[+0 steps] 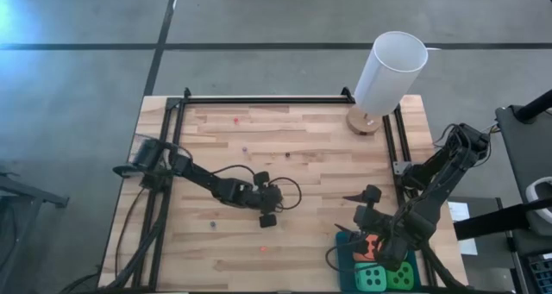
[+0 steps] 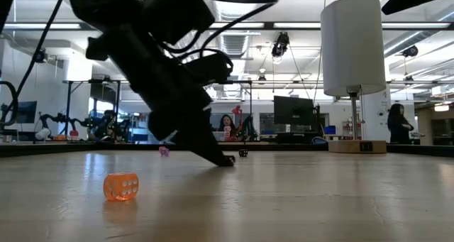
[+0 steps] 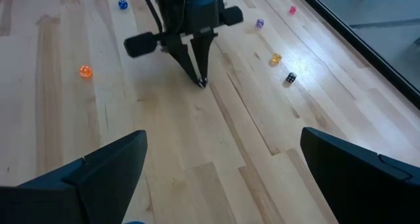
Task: Pick & Place Dice
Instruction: Put the bottom small black die into the blue bin
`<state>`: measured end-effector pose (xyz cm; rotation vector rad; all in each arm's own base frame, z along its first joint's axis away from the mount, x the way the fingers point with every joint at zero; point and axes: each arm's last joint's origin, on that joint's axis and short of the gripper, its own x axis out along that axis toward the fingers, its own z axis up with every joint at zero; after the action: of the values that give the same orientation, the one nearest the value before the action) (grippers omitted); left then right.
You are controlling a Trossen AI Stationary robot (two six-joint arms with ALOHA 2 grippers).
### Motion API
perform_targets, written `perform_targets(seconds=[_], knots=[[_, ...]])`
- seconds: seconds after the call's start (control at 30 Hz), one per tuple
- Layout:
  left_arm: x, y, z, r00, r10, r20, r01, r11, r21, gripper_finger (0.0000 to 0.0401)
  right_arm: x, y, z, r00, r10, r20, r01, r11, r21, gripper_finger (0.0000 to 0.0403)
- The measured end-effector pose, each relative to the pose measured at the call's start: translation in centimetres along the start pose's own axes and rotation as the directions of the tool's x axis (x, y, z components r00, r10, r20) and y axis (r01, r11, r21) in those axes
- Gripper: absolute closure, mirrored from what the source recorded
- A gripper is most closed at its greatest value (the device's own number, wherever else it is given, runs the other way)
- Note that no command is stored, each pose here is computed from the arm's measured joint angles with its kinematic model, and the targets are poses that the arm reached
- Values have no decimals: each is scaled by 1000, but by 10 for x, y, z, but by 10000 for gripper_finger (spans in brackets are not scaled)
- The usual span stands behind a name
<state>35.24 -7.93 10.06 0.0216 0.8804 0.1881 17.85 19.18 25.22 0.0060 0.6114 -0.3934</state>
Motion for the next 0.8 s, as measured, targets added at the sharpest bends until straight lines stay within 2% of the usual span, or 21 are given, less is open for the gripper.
perform_targets(seconds=[0.2, 0.5, 0.8], knots=[[13, -3, 17, 1000, -2, 28, 0, 998, 61, 322, 0, 0, 0, 1000, 0, 1, 0, 1000, 0, 3], [35, -2, 39, 998, 10, 63, -15, 996, 85, 322, 0, 0, 0, 1000, 0, 1, 0, 1000, 0, 3], [36, -1, 60, 992, 7, 124, -19, 995, 97, 322, 0, 0, 0, 1000, 0, 1, 0, 1000, 1, 3]])
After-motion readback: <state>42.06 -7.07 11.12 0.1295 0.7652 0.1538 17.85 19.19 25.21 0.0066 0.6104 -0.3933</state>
